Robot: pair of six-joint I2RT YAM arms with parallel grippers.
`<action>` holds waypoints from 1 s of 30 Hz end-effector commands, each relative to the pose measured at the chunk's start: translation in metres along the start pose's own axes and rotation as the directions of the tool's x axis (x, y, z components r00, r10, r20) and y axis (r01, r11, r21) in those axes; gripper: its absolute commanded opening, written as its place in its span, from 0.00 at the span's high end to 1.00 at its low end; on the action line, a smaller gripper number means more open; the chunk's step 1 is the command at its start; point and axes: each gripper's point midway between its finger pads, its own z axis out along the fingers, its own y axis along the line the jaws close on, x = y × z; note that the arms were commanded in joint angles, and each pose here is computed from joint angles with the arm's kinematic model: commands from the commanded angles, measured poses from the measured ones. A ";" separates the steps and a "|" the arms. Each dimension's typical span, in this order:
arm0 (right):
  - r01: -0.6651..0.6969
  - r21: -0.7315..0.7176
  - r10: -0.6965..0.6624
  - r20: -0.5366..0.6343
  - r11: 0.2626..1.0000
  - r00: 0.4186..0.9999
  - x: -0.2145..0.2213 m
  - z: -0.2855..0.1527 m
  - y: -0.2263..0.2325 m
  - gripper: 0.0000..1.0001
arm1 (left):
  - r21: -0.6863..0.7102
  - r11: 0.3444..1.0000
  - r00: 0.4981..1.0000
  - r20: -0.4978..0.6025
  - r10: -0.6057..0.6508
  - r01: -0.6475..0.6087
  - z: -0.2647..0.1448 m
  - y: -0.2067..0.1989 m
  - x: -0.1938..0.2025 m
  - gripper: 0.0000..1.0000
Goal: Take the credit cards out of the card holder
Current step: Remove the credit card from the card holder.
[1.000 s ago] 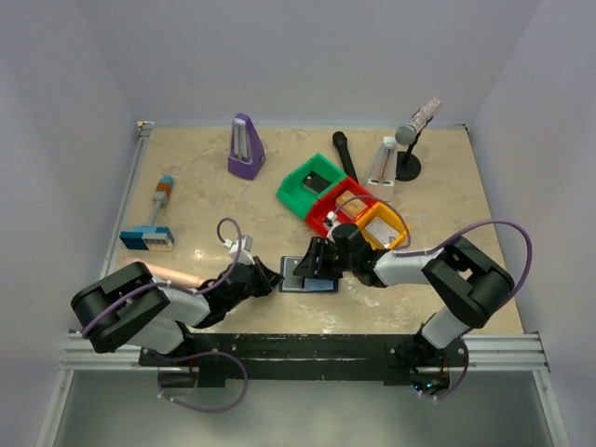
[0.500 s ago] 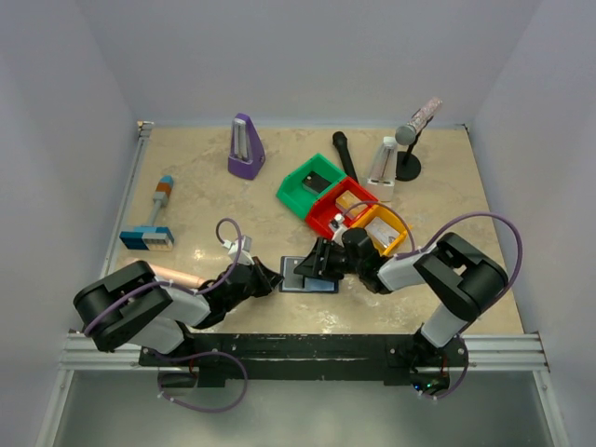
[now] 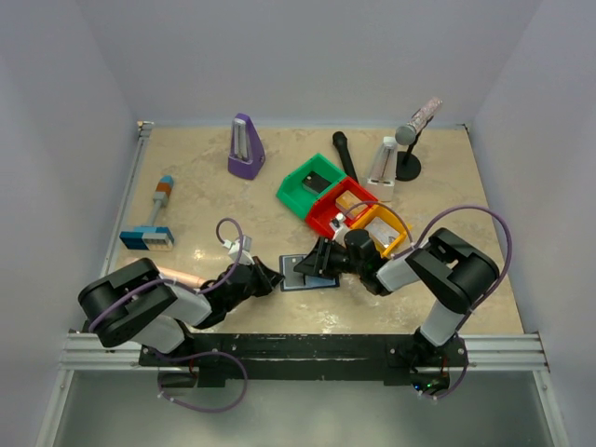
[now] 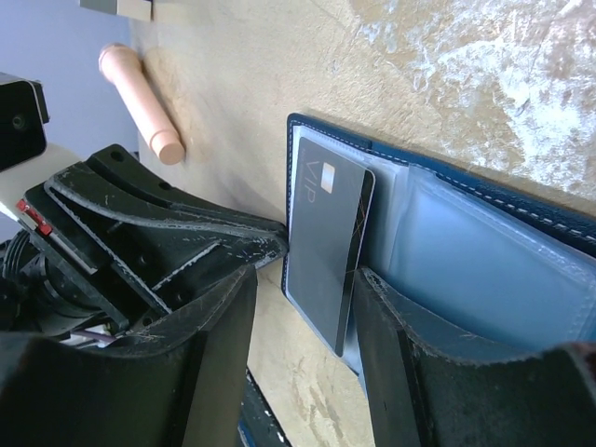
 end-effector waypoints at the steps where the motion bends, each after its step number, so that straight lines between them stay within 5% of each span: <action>1: 0.005 -0.063 -0.007 -0.036 0.998 0.999 0.005 0.002 0.013 0.49 | -0.131 0.990 0.993 -0.105 0.046 -0.059 -0.008 0.042 0.027 1.00; 30: 0.046 -0.160 -0.071 -0.150 0.986 0.986 0.020 0.004 0.039 0.46 | -0.082 0.995 0.994 -0.098 0.050 -0.058 -0.007 0.035 0.028 1.00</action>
